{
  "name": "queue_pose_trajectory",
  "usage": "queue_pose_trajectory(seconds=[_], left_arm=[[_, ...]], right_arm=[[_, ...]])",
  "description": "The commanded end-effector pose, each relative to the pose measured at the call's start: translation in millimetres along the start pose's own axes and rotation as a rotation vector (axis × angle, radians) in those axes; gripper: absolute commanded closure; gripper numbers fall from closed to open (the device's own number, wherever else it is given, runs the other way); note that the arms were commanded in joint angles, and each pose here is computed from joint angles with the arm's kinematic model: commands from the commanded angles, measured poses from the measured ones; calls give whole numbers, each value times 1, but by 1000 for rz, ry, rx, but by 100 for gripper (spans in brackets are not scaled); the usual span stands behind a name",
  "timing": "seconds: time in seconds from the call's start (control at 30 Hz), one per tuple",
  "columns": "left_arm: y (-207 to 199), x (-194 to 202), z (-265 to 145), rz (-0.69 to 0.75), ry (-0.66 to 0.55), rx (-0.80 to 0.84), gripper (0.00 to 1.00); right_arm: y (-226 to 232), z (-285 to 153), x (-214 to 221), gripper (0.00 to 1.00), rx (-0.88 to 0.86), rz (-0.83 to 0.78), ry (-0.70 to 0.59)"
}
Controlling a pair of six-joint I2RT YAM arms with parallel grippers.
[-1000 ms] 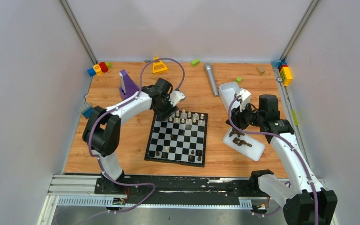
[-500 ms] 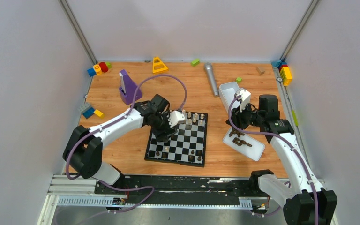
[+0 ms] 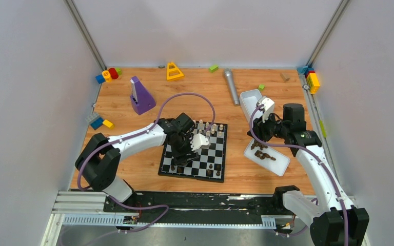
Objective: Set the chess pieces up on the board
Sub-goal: Pick up the chess piece from the chessboard, then place the chess piece on the chessboard.
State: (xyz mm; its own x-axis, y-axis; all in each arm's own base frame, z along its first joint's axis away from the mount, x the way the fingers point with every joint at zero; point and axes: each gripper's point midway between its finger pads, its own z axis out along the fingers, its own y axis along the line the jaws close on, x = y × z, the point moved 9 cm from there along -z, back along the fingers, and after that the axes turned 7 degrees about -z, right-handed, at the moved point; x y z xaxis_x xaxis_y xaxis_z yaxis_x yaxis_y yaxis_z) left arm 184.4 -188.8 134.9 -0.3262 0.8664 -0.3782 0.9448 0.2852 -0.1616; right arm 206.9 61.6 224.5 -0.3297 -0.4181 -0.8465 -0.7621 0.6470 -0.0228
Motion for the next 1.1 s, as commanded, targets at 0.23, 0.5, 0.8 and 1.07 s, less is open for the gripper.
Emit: queue_pose_trajectory(seconds=[0.23, 0.5, 0.8, 1.07], left_arm=[[-2, 4, 8, 17, 38, 11, 48], [8, -3, -2, 3, 2, -78, 78], [64, 6, -38, -226, -100, -294, 83], [107, 5, -45, -358, -128, -320, 83]], right_arm=[[0, 1, 3, 61, -9, -12, 1], [0, 1, 3, 61, -8, -13, 2], [0, 0, 3, 62, -8, -16, 0], [0, 1, 3, 62, -9, -15, 2]])
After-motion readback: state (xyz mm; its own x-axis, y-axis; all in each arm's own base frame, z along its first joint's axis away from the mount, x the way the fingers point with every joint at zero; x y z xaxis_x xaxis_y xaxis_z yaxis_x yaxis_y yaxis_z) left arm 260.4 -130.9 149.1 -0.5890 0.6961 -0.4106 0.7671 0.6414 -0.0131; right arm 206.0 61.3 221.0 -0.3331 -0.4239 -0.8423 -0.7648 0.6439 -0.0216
